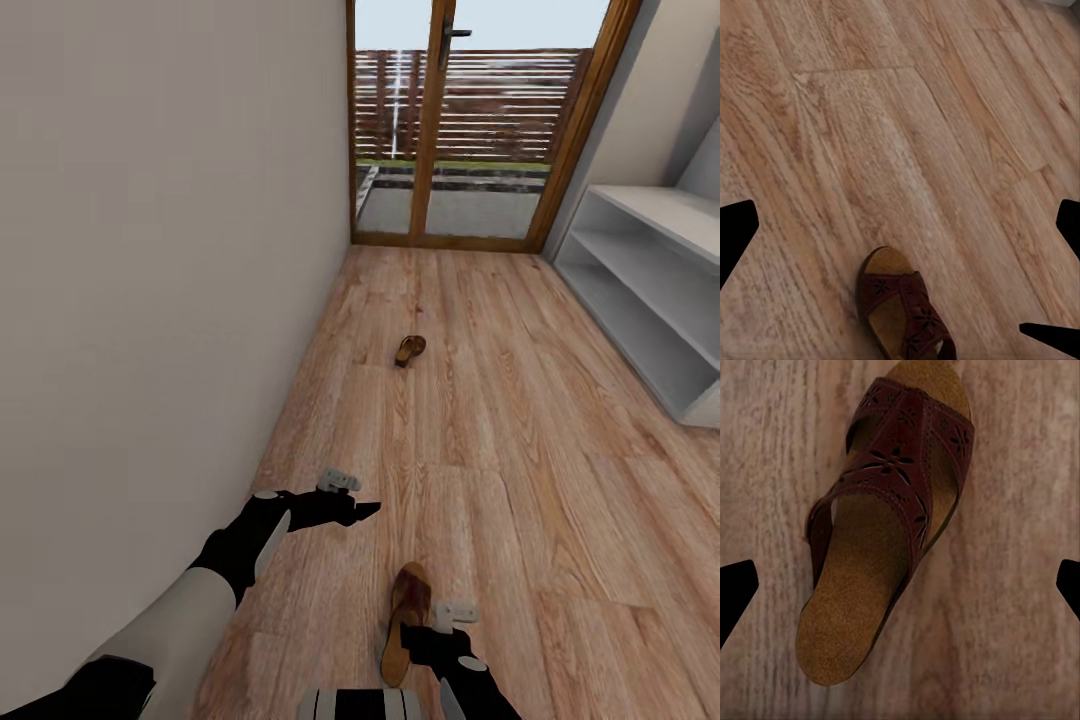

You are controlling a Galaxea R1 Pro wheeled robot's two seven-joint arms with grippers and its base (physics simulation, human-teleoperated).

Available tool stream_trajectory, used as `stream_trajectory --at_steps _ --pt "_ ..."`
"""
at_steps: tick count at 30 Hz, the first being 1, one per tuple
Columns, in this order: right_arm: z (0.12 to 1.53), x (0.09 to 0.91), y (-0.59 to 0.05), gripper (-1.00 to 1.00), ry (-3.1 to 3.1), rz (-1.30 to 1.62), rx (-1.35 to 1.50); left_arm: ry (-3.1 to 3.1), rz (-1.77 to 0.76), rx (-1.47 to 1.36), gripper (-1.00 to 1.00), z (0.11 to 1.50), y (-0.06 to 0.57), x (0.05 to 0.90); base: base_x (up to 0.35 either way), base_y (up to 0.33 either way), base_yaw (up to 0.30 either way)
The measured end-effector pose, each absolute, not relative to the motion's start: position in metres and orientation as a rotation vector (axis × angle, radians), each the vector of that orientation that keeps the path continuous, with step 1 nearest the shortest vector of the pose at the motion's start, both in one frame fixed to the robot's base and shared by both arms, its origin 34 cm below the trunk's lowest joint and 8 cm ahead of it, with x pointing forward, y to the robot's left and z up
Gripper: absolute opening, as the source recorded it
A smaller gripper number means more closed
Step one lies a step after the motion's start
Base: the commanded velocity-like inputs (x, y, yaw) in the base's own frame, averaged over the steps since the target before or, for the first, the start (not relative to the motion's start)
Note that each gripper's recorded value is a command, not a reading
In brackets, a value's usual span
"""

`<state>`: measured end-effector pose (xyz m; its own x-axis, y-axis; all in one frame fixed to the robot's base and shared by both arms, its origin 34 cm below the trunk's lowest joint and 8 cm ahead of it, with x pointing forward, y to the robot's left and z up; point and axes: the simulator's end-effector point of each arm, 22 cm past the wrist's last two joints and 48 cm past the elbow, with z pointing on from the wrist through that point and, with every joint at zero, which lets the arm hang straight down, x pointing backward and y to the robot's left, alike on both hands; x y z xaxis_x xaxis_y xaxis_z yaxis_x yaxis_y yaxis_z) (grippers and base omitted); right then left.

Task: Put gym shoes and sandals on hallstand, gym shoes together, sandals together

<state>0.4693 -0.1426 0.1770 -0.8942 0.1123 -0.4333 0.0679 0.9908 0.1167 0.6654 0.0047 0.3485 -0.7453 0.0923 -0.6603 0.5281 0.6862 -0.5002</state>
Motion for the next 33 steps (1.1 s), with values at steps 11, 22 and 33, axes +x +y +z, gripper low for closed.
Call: stream_trajectory --at_steps 11,22,33 --pt "0.177 0.469 -0.143 1.00 2.681 0.135 0.129 2.285 -0.936 0.478 1.00 0.349 0.003 0.665 -0.006 0.000 0.011" --pt "0.175 0.468 -0.143 1.00 2.686 0.135 0.130 2.290 -0.938 0.477 1.00 0.345 0.003 0.664 0.000 0.000 0.092" --pt "0.153 0.449 -0.143 1.00 2.740 0.133 0.137 2.338 -0.967 0.457 1.00 0.314 0.001 0.654 0.000 0.000 0.006"
